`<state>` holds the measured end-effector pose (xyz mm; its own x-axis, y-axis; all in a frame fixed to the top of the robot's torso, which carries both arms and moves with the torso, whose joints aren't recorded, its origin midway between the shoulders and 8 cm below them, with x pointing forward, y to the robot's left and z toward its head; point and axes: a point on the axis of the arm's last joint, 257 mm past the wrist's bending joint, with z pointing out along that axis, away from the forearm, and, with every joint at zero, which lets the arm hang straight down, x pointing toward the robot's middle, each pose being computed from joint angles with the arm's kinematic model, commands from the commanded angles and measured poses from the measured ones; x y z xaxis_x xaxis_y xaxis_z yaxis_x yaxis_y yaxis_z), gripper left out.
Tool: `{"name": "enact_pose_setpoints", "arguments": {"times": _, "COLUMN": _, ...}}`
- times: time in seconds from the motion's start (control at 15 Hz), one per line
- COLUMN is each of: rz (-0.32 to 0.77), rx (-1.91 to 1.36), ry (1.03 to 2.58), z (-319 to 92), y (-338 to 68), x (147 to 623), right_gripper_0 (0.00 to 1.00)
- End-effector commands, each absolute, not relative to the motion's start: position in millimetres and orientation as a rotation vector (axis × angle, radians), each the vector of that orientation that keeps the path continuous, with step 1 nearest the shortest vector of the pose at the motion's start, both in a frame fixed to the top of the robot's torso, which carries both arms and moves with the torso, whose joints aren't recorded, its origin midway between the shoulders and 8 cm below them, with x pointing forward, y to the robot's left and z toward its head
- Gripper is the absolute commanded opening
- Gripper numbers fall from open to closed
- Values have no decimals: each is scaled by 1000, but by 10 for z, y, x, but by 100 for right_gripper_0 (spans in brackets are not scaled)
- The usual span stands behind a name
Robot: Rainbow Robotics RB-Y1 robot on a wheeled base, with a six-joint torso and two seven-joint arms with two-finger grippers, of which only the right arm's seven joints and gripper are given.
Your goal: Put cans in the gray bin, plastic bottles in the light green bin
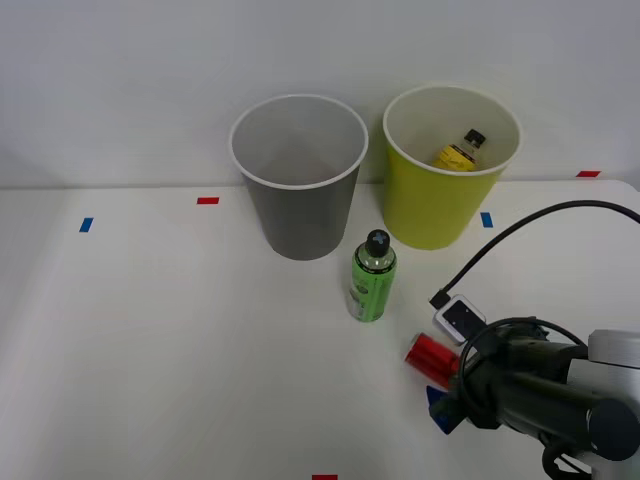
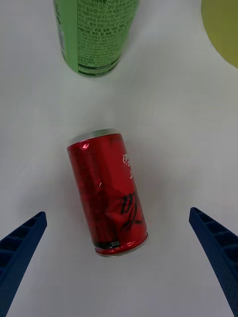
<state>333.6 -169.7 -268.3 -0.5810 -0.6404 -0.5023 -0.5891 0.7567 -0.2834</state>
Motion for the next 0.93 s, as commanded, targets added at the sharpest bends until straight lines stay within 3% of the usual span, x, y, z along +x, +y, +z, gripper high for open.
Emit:
{"name": "enact_pose_setpoints", "arguments": {"times": 0.07, "rz": -131, "rx": -911, "ry": 2370, "z": -2797, "y": -1691, "x": 3434, "right_gripper_0": 100}}
{"name": "enact_pose_setpoints", "arguments": {"times": 0.93, "rz": -110, "rx": -990, "ry": 2364, "z": -3075, "y": -1435, "x": 3653, "right_gripper_0": 100}}
